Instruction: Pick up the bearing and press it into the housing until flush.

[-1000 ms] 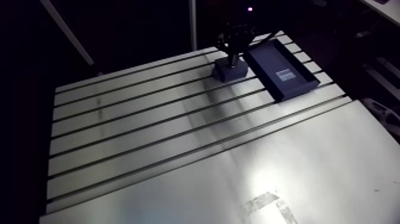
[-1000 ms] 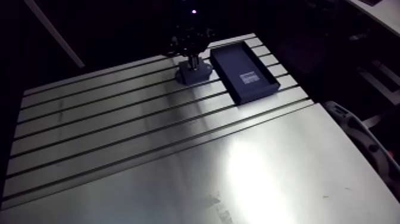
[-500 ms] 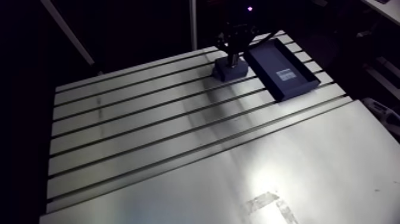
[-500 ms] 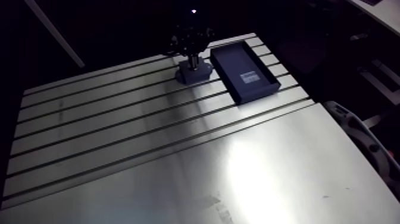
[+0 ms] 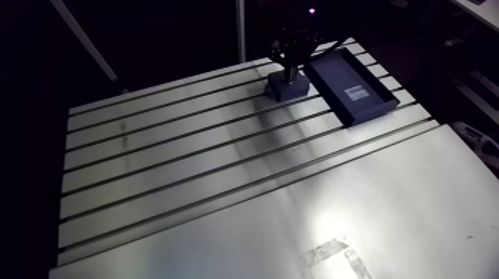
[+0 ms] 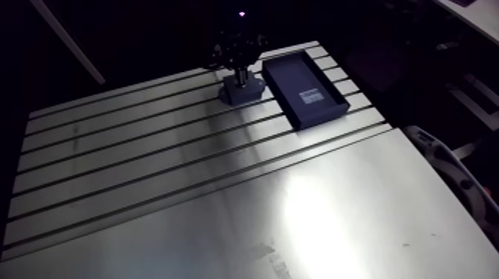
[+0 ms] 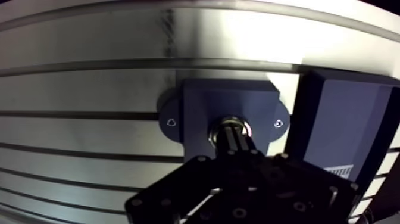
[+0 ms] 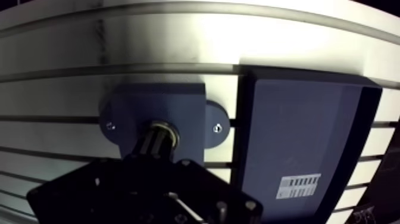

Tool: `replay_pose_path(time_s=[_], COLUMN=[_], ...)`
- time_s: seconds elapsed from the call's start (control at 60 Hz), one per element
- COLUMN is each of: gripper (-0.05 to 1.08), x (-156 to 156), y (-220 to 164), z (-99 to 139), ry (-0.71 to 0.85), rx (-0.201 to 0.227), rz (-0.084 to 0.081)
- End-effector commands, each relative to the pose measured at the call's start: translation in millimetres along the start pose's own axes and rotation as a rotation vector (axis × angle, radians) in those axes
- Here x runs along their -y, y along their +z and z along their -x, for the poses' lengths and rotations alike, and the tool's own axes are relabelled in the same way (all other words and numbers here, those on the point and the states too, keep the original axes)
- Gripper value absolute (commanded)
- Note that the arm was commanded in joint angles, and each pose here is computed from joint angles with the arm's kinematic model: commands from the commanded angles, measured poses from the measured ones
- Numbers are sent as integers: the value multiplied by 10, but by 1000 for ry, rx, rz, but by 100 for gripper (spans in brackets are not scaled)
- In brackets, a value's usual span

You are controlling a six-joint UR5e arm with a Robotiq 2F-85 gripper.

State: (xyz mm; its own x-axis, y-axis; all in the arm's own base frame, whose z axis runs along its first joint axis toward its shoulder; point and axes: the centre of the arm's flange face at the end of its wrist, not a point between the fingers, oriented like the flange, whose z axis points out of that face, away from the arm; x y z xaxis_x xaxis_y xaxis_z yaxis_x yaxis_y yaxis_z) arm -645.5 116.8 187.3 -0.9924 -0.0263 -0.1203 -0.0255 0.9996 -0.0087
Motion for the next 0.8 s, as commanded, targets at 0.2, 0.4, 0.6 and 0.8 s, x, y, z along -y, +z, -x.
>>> replay_pose_path(time_s=[0.2,0.4,0.6,0.8], gripper=[108,108,108,108], x=[4,3,13,16], y=[15,17,16,23], z=[10,12,10,13], ry=[0,0,-2,-2], rx=[4,5,5,7], rz=[0,1,1,1])
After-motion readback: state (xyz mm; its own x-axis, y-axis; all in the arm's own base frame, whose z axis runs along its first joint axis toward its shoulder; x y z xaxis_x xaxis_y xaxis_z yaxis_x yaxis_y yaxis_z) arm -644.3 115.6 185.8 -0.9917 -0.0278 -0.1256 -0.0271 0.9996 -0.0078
